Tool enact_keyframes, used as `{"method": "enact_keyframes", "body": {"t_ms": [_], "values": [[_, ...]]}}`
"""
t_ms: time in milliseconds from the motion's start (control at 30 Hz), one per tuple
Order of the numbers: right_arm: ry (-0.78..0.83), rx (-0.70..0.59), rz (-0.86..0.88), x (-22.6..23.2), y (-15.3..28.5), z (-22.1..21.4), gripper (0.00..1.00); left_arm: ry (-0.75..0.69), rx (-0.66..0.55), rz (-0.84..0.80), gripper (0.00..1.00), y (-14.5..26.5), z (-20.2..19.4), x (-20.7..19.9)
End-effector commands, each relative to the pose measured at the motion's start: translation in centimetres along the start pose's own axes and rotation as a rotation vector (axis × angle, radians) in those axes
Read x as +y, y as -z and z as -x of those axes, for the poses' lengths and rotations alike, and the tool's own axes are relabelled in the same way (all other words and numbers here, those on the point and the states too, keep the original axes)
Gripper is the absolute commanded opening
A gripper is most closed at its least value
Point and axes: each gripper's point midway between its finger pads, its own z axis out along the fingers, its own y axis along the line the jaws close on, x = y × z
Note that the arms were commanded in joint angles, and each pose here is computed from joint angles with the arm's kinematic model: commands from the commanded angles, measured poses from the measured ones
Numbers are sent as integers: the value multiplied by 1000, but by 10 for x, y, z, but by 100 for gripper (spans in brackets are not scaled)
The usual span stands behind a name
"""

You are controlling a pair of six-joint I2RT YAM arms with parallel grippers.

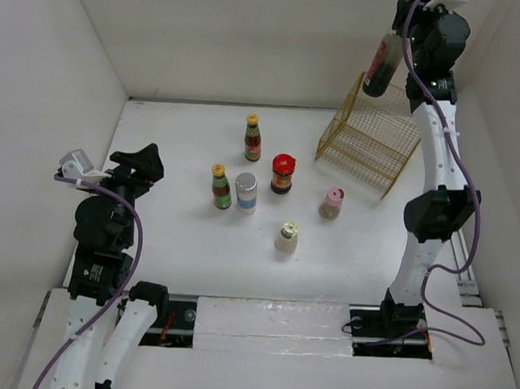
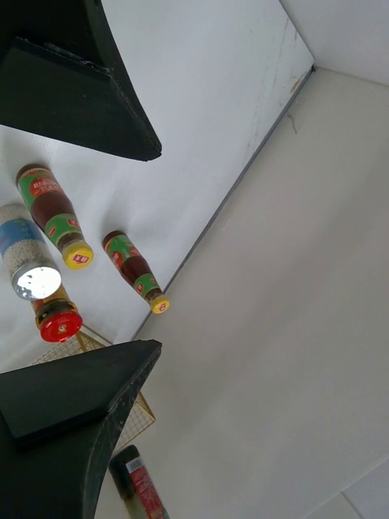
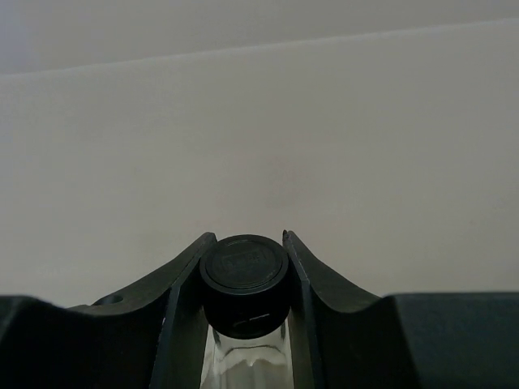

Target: Organize the condiment bottles

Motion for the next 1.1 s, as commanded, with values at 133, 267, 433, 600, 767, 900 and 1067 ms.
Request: {"method": "enact_keyframes", "body": {"t_ms": [133, 267, 433, 600, 767, 900, 1067], "values": [[-17, -229, -74, -17, -11, 63, 2, -4, -23, -39, 88, -5, 6, -9], [-12, -260, -112, -33, -14, 65, 4, -13, -24, -39, 88, -5, 6, -9], [-9, -236, -145, -45, -19, 43, 4, -16, -17, -34, 88, -8, 3, -8], [3, -172, -167, -53, -19, 6, 4, -19, -10, -29, 88, -10, 1, -7], [25, -73, -163, -53, -10, -53, 5, -19, -10, -29, 88, -10, 1, -7], [56, -25, -160, -52, 0, -81, 7, -22, -3, -23, 88, -12, -1, -6], [68, 49, -157, -50, 5, -119, 8, -19, -4, -36, 88, -9, 0, -9]]}}
